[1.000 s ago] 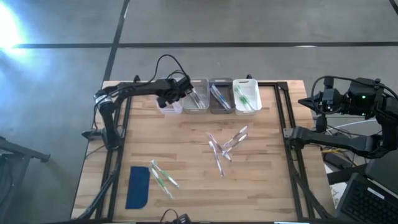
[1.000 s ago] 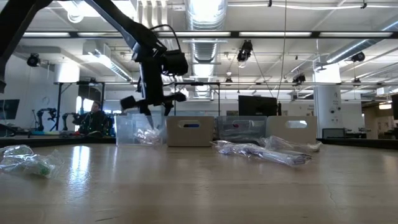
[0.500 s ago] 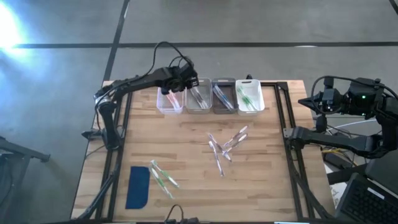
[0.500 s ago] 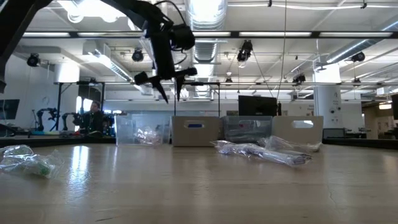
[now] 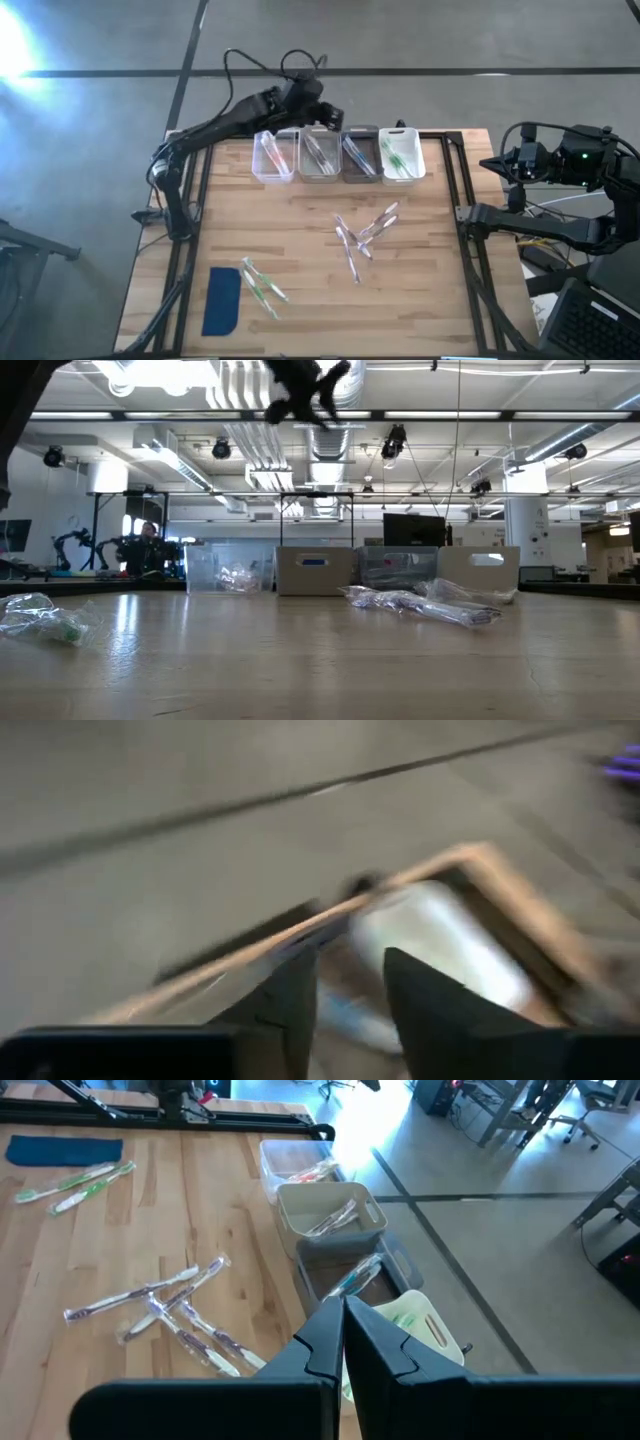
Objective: Pick & Place Toothbrushes
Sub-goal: Put the green toothbrush into the white bin
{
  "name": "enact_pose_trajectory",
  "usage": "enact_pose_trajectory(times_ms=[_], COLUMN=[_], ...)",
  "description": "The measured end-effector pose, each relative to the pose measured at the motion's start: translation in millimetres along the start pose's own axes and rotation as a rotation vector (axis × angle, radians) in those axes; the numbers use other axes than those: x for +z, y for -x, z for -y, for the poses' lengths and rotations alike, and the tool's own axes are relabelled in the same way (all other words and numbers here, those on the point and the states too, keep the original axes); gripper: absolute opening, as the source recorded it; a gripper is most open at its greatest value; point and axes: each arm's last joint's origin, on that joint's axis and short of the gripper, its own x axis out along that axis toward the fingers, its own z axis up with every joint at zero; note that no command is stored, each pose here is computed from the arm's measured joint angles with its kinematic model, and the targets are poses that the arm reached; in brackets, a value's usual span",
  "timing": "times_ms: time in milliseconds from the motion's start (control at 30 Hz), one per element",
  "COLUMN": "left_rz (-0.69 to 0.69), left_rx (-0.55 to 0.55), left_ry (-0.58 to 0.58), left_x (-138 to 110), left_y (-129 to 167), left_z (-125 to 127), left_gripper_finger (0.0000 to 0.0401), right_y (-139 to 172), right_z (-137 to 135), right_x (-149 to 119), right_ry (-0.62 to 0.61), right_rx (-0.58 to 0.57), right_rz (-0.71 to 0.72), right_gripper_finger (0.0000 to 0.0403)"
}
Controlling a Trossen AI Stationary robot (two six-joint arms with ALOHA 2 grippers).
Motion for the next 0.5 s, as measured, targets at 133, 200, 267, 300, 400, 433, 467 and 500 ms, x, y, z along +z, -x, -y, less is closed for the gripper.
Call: enact_pose_trajectory(times_ms=[133,200,267,300,400,433,467,500], left_rz=[0.135,0.199,0.25,0.27,0.318,0.329,0.336,0.342], left_rx=[-0.311,-0.404,-0.465,-0.489,-0.557,-0.576,-0.594,-0.611], left_ry=[-0.25,-0.337,-0.405,-0.43,-0.487,-0.502,-0.515,-0.524], left_x=[10.2,10.7,10.0,9.6,8.2,7.7,7.0,6.7], left_y=[44.3,70.6,96.6,109.5,144.8,156.0,166.7,177.3], left_z=[39.2,52.2,61.0,63.4,67.6,67.2,66.5,64.7], left_gripper_finger=[0.0062,0.0032,0.001,0.0007,0.0011,0.0012,0.0013,0.0012], right_y=[-0.1,-0.1,0.0,-0.1,0.0,0.0,0.0,-0.1], right_z=[0.0,0.0,0.0,0.0,0.0,0.0,0.0,0.0], right_x=[0.1,0.1,0.0,0.1,0.0,0.1,0.0,0.1], right_ry=[-0.001,0.001,-0.001,0.0,-0.001,-0.001,0.001,0.001], right_rx=[0.001,0.001,0.0,0.0,0.0,0.0,0.0,0.0], right_rz=[0.0,0.0,0.0,0.0,0.0,0.0,0.0,0.0], right_gripper_finger=[0.0008,0.0008,0.0008,0.0008,0.0008,0.0008,0.0008,0.0008])
